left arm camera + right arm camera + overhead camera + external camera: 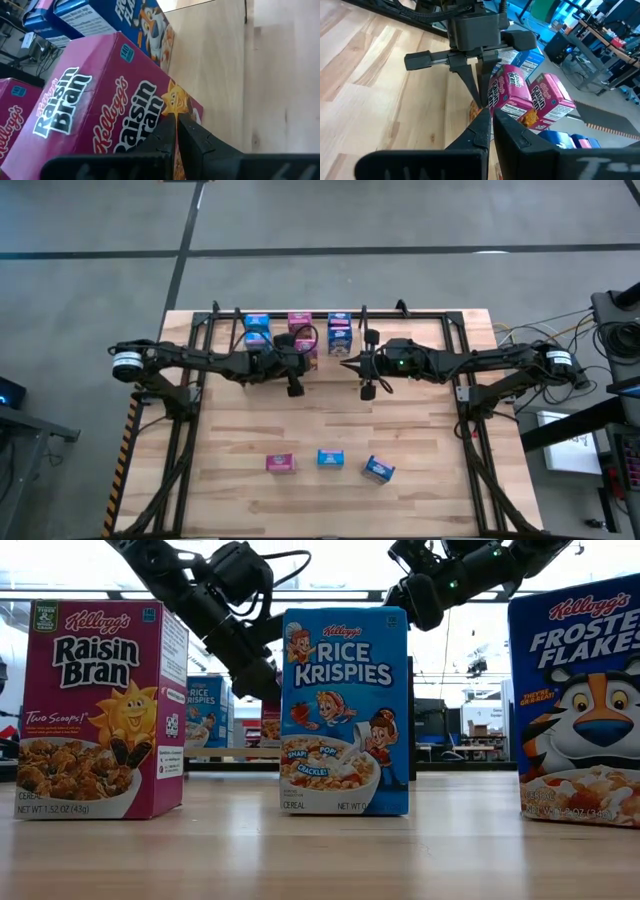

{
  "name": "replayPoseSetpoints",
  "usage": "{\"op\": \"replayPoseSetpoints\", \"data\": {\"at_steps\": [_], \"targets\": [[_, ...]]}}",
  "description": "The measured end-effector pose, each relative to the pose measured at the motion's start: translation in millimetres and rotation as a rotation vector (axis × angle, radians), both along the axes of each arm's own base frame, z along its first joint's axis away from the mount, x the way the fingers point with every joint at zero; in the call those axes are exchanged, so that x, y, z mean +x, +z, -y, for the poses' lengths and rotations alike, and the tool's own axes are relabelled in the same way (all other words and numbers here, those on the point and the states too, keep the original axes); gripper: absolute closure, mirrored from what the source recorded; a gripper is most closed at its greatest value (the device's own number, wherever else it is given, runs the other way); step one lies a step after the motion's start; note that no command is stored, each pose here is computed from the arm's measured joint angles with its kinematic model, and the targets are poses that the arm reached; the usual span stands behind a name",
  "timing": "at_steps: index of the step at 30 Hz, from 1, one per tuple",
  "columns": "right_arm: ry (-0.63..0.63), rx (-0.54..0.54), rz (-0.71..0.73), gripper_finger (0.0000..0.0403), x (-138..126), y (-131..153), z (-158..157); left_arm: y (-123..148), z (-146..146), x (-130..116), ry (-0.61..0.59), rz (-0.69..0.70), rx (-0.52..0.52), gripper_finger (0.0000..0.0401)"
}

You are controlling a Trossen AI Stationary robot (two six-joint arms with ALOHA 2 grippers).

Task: Stack cereal on shelf
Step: Put the right violet cereal box on the shelf aligned with the violet cereal box

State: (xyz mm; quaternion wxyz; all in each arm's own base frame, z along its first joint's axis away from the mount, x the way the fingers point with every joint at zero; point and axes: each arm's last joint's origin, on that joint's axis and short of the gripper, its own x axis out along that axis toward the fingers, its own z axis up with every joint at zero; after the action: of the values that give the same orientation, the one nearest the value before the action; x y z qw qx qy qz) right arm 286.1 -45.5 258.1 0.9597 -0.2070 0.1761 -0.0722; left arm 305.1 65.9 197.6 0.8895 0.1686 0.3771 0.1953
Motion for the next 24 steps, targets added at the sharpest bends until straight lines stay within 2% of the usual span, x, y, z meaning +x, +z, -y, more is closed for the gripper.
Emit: {"op": "replayPoseSetpoints", "data": {"at_steps": [13, 18, 24], "targets": [[0.000, 0.000, 0.000, 0.0394, 0.0, 0.0, 0.0, 0.8, -5.5, -0.8, 0.067, 0.036, -0.025, 0.0401], [-0.001, 0.000, 0.000, 0.0394, 0.0, -0.1, 0.0, 6.7, 0.2, 5.5, -0.009, 0.101, -0.069, 0.0401], [0.000, -0.002, -0.001, 0.0394, 0.0, -0.1, 0.0, 16.4, 3.6, 12.5, -0.058, 0.199, -0.042, 0.0401]]}}
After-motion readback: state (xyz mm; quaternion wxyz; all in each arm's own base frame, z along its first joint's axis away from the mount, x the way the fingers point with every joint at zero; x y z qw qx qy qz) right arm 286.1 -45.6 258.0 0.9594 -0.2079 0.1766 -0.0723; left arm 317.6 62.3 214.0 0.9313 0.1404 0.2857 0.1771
